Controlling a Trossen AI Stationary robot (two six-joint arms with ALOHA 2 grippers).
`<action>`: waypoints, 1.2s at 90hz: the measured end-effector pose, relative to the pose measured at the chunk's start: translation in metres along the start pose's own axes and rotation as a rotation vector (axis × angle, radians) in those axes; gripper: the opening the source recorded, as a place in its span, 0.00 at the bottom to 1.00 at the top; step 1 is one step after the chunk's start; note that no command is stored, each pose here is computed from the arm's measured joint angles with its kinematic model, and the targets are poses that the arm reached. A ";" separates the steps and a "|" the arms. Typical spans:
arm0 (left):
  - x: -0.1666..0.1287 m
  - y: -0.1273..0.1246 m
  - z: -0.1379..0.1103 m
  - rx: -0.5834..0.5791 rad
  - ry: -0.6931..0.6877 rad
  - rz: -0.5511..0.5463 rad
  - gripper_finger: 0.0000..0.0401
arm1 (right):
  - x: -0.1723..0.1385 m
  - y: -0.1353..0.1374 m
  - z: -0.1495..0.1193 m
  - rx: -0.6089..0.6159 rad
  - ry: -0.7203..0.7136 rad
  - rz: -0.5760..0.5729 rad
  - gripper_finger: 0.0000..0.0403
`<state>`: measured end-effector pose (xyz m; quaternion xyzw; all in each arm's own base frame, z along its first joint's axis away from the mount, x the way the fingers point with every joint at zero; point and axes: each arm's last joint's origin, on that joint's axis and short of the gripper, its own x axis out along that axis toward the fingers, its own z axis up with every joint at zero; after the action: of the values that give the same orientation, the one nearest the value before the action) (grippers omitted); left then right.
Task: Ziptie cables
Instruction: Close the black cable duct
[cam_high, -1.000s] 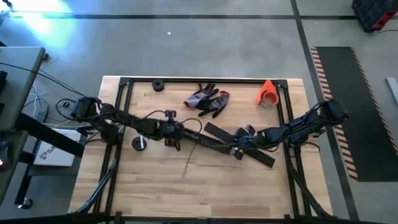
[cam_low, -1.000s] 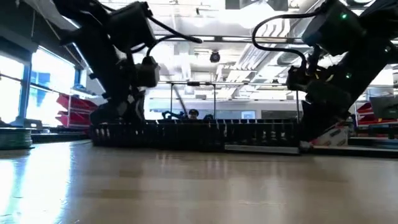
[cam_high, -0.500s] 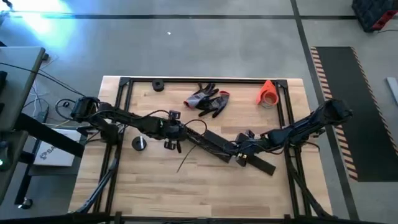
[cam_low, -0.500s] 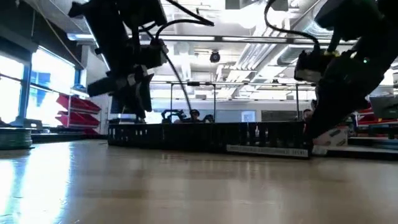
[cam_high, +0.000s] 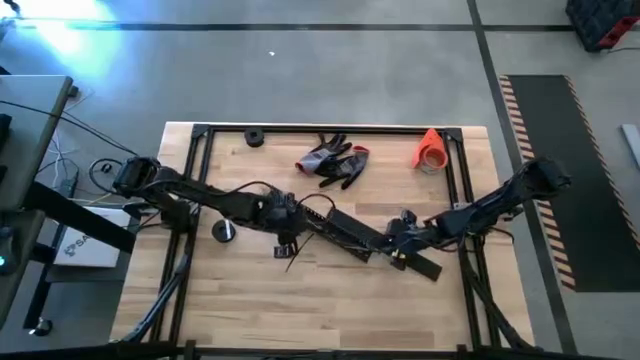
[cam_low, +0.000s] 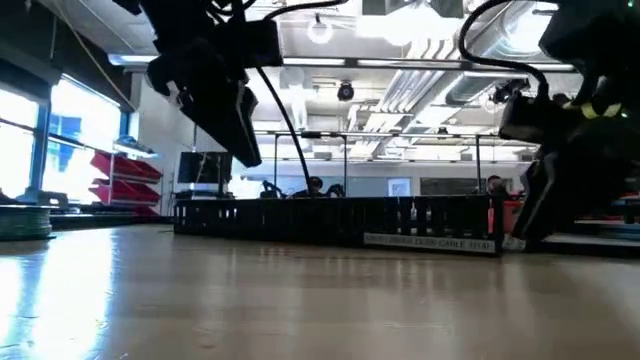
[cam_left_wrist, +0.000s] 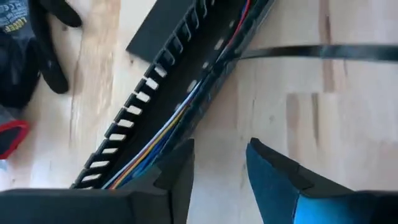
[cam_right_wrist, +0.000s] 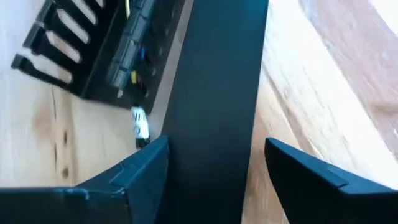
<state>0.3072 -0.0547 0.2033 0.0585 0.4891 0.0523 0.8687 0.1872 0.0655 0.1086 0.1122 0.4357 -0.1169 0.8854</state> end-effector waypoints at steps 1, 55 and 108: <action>0.000 -0.001 0.000 0.000 -0.001 0.001 0.31 | 0.000 0.000 -0.001 0.000 -0.004 0.000 0.63; -0.005 -0.019 -0.003 0.002 -0.021 0.039 0.30 | -0.003 -0.011 -0.008 -0.008 -0.191 -0.190 0.64; -0.005 -0.019 -0.002 -0.051 -0.025 0.041 0.30 | 0.000 -0.029 -0.030 0.009 -0.214 -0.146 0.67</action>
<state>0.3033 -0.0740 0.2031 0.0470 0.4753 0.0819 0.8747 0.1562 0.0474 0.0877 0.0712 0.3454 -0.1941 0.9154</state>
